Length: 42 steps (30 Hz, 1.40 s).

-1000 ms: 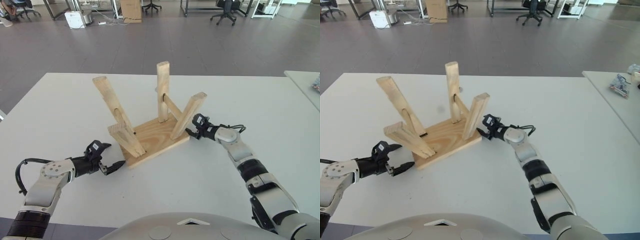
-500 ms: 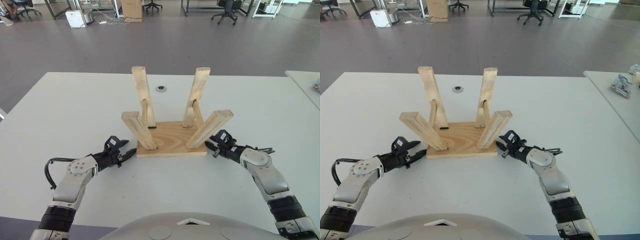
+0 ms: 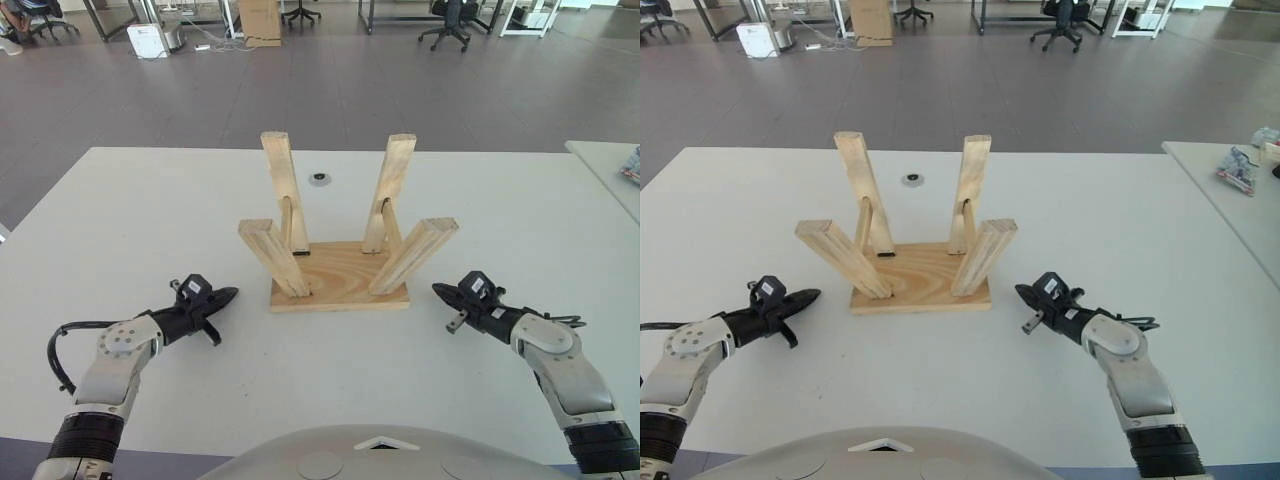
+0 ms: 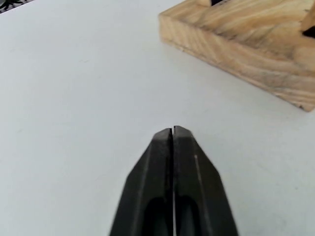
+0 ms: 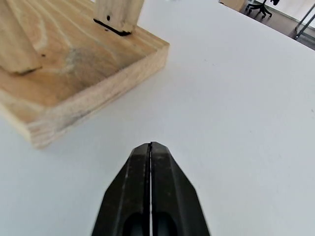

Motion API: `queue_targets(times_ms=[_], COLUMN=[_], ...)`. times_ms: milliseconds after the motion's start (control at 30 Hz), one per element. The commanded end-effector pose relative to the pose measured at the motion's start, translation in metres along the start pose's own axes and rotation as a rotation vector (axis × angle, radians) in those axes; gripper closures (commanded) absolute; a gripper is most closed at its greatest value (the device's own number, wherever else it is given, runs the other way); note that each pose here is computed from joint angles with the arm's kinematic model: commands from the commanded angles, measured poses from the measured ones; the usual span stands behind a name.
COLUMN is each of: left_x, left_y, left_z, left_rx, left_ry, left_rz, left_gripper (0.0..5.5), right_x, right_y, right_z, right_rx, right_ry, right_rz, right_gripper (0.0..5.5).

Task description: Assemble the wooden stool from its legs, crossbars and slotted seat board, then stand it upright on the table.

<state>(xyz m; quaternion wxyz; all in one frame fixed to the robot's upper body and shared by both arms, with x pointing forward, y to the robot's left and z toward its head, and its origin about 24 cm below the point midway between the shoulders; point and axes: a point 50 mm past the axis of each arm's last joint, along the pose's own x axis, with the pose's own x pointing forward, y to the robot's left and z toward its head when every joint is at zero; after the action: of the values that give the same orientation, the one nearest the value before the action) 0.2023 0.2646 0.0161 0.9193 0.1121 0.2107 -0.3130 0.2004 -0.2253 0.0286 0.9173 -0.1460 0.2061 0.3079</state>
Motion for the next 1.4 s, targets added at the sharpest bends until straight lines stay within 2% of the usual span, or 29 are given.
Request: queue_targets(times_ms=[33,333,533,667,800,900,1100,1267,1400], left_x=[0.003,0.014,0.041,0.05,0.044,0.044,0.003,-0.019,-0.016], left_y=[-0.013,-0.032,-0.05,-0.058,-0.051,-0.047,-0.055,-0.073,-0.078], left_z=[-0.01,0.002,0.016,0.026,0.041,0.075,0.12,0.135,0.147], left_rx=[-0.049,-0.018,0.023,0.039,0.051,0.06,-0.001,-0.003,-0.01], left_ry=[0.032,0.05,-0.007,-0.044,-0.086,-0.169,-0.209,-0.157,-0.194], left_rz=[-0.086,-0.228,-0.337,-0.398,-0.391,-0.417,-0.596,-0.735,-0.749], left_gripper=[5.47,5.47,5.47,5.47,5.47,5.47,5.47,5.47,5.47], right_x=[-0.001,0.016,0.036,0.035,0.025,0.013,-0.018,-0.032,-0.037], right_y=[0.006,0.024,0.049,0.046,0.047,0.056,0.055,0.049,0.043], right_z=[0.004,0.008,0.011,0.013,0.028,0.053,0.098,0.115,0.128], right_rx=[-0.002,-0.026,-0.058,-0.063,-0.059,0.002,0.046,0.05,0.083], right_ry=[-0.018,-0.026,-0.033,-0.038,-0.081,-0.132,-0.2,-0.224,-0.279], right_rz=[0.051,0.177,0.323,0.324,0.379,0.51,0.685,0.714,0.72], right_gripper=[5.5,5.5,5.5,5.5,5.5,5.5,5.5,5.5,5.5])
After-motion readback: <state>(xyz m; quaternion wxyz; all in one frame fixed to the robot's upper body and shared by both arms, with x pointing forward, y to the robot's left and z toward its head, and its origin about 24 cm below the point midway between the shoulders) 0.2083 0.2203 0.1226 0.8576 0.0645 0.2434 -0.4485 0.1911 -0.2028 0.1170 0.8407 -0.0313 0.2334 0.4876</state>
